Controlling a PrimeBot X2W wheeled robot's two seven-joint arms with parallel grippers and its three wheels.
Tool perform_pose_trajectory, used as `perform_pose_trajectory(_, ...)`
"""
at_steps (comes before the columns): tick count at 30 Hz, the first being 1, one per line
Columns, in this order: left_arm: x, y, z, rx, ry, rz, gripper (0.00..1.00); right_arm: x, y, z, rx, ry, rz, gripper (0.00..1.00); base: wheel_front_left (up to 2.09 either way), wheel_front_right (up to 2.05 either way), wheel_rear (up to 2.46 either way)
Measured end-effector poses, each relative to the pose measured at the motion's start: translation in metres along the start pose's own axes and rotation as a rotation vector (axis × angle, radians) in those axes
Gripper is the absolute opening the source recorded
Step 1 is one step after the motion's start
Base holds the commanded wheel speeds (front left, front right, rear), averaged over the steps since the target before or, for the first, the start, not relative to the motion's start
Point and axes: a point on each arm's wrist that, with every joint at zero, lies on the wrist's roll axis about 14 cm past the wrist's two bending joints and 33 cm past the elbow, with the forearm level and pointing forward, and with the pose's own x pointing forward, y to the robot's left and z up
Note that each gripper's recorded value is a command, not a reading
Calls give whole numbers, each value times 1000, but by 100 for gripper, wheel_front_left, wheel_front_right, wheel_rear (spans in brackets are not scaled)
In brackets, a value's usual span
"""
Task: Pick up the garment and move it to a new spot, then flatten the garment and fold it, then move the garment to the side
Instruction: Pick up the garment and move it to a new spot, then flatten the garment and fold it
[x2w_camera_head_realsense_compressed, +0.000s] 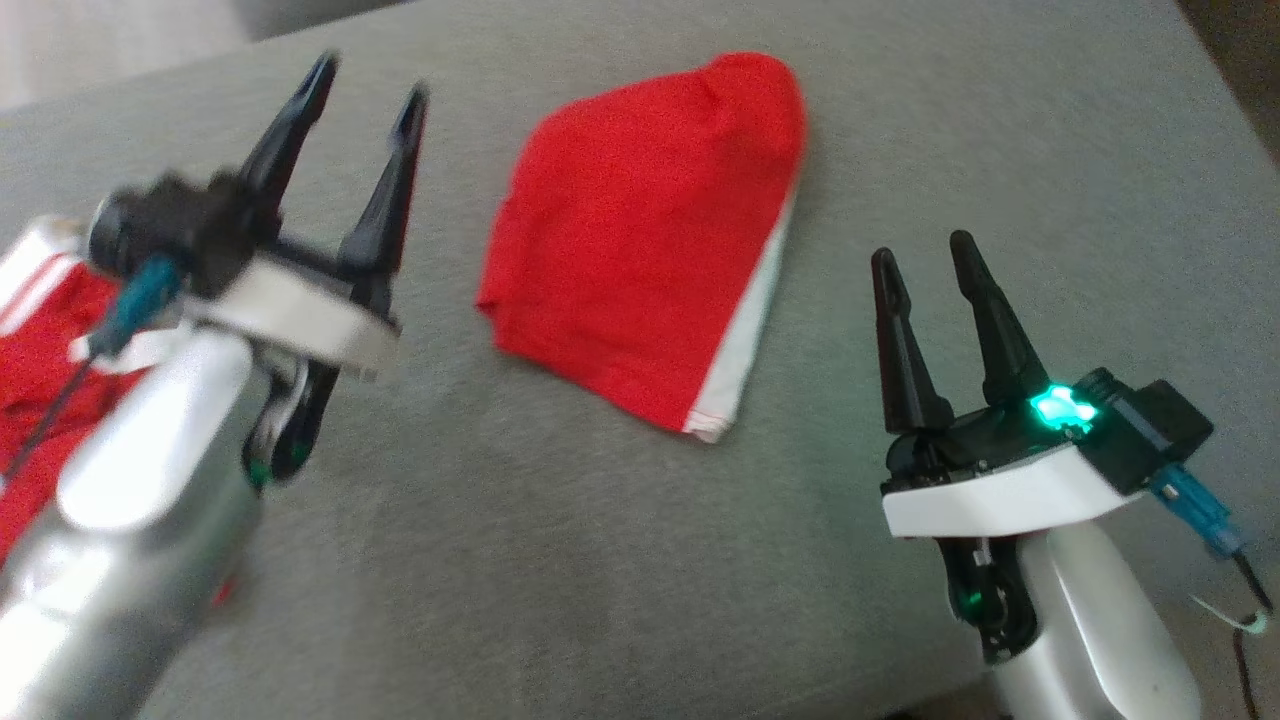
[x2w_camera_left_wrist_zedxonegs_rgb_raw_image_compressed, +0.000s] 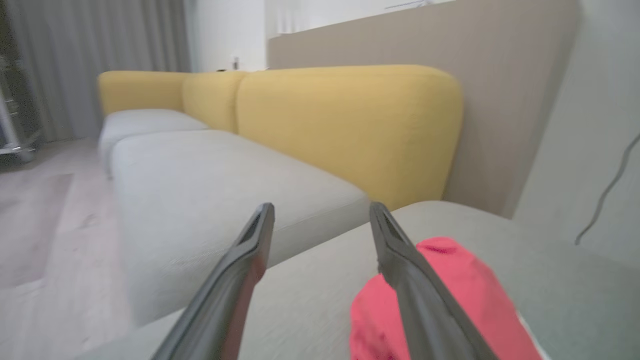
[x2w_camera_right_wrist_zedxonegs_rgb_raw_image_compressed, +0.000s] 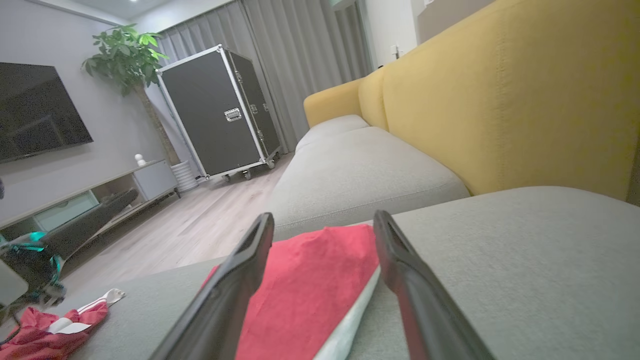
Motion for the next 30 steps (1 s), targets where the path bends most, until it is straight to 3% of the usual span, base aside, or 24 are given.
perform_pose_trajectory(7,-105,27,-25,-31,74,247,100,6,42,-14,-11,33,130,100,0,0,0)
perform_pose_trajectory(16,-198,13,-9,-95,-30,499,100,-16,79,-34,-28,97,236,100,0,0,0)
perform_pose_trajectory(21,-222,5,-6,-76,-52,535,100,-20,92,-31,-28,89,274,100,0,0,0)
perform_pose_trajectory(30,-218,11,12,-42,-122,539,100,-21,92,-30,-28,89,275,100,0,0,0)
